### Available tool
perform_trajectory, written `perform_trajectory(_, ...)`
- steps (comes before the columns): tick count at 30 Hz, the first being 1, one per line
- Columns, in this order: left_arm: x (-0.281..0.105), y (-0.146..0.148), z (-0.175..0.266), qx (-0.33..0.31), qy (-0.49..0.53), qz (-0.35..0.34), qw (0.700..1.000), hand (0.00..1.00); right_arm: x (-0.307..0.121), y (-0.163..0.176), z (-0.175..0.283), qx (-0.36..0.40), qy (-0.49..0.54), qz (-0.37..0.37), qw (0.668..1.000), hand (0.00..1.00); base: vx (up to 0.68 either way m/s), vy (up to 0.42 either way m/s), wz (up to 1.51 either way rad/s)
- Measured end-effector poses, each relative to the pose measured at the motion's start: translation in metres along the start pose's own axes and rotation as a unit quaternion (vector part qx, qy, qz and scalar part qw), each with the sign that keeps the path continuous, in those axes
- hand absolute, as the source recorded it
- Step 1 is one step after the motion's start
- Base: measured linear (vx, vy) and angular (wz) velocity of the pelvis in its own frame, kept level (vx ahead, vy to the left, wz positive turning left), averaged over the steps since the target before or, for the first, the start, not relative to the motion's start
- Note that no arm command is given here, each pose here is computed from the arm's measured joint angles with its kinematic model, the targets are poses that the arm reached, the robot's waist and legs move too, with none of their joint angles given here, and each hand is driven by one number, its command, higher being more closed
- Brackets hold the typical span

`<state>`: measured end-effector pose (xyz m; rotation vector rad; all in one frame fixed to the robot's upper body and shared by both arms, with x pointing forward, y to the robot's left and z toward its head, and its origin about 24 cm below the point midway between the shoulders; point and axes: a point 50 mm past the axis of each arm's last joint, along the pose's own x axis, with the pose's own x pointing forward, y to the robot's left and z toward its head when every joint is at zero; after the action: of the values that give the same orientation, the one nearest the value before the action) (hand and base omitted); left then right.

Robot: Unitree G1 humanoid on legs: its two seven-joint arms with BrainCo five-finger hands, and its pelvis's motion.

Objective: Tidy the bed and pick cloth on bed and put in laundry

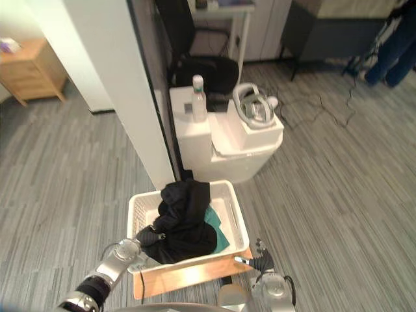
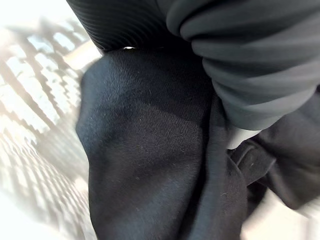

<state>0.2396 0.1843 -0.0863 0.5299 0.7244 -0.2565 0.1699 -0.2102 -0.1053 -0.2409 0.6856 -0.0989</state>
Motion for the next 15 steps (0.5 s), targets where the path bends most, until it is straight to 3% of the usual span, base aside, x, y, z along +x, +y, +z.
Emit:
perform_trajectory(1,0.002,0.003,0.005,0.002,-0.006,0.004,1.000,1.00,0.002,-0.003,0.005,-0.004,-0.007,-0.003,1.000,0.00,-0.02,-0.015,-0.08)
perform_trajectory(2,0.004,0.006,0.012,0.003,-0.013,0.008,1.000,0.00,0.006,-0.009,0.013,-0.007,-0.019,-0.008,1.000,0.00,-0.02,-0.014,-0.12)
perform_trajectory(6,0.008,0.009,0.027,-0.015,-0.030,0.032,0.999,0.00,0.015,-0.013,0.034,-0.010,-0.048,-0.010,0.999,0.00,-0.02,-0.013,-0.17)
perform_trajectory(15,0.008,0.011,0.032,-0.091,-0.048,0.043,0.994,0.00,0.014,-0.008,0.037,-0.018,-0.057,0.000,0.998,0.00,-0.06,-0.026,-0.04)
